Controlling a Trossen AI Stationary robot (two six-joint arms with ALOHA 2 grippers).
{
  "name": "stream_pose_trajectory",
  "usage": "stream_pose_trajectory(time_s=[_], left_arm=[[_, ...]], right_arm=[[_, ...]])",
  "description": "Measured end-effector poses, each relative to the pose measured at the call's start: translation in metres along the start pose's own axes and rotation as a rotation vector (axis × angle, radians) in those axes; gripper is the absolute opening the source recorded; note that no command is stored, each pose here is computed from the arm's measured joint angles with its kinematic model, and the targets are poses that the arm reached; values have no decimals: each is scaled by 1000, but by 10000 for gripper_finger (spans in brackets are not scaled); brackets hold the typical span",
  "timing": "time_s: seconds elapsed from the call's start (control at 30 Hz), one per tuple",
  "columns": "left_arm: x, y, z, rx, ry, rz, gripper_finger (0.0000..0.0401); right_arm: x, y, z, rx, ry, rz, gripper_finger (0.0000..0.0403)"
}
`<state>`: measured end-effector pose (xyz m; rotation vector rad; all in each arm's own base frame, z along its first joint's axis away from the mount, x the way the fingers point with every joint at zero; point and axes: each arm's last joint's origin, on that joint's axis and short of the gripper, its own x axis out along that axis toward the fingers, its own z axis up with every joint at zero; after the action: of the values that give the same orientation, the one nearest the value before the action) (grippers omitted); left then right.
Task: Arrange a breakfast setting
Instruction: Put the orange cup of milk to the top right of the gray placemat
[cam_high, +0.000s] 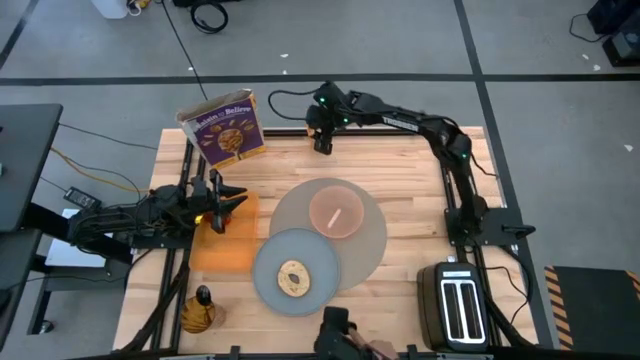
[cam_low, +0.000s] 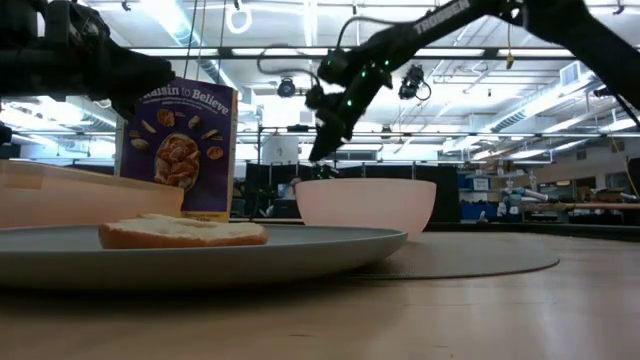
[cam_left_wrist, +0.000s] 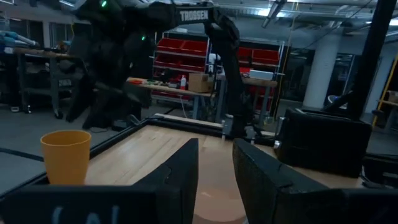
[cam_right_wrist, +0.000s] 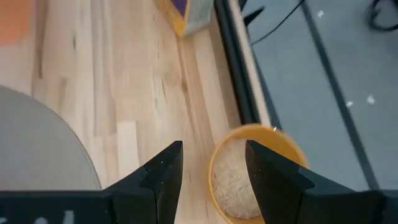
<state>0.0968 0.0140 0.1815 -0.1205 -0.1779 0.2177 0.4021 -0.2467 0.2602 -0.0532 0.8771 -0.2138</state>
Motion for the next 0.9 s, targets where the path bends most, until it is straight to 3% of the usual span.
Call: stream_pose_trajectory(time_s=[0.2, 0.9], left_arm=[[0, 0, 0, -53, -1, 0, 107], [0, 1, 0, -56, -7, 43, 107]], right_arm=[[11, -4, -10, -30, 42, 11, 176], [35, -5, -38, -127, 33, 30, 104]])
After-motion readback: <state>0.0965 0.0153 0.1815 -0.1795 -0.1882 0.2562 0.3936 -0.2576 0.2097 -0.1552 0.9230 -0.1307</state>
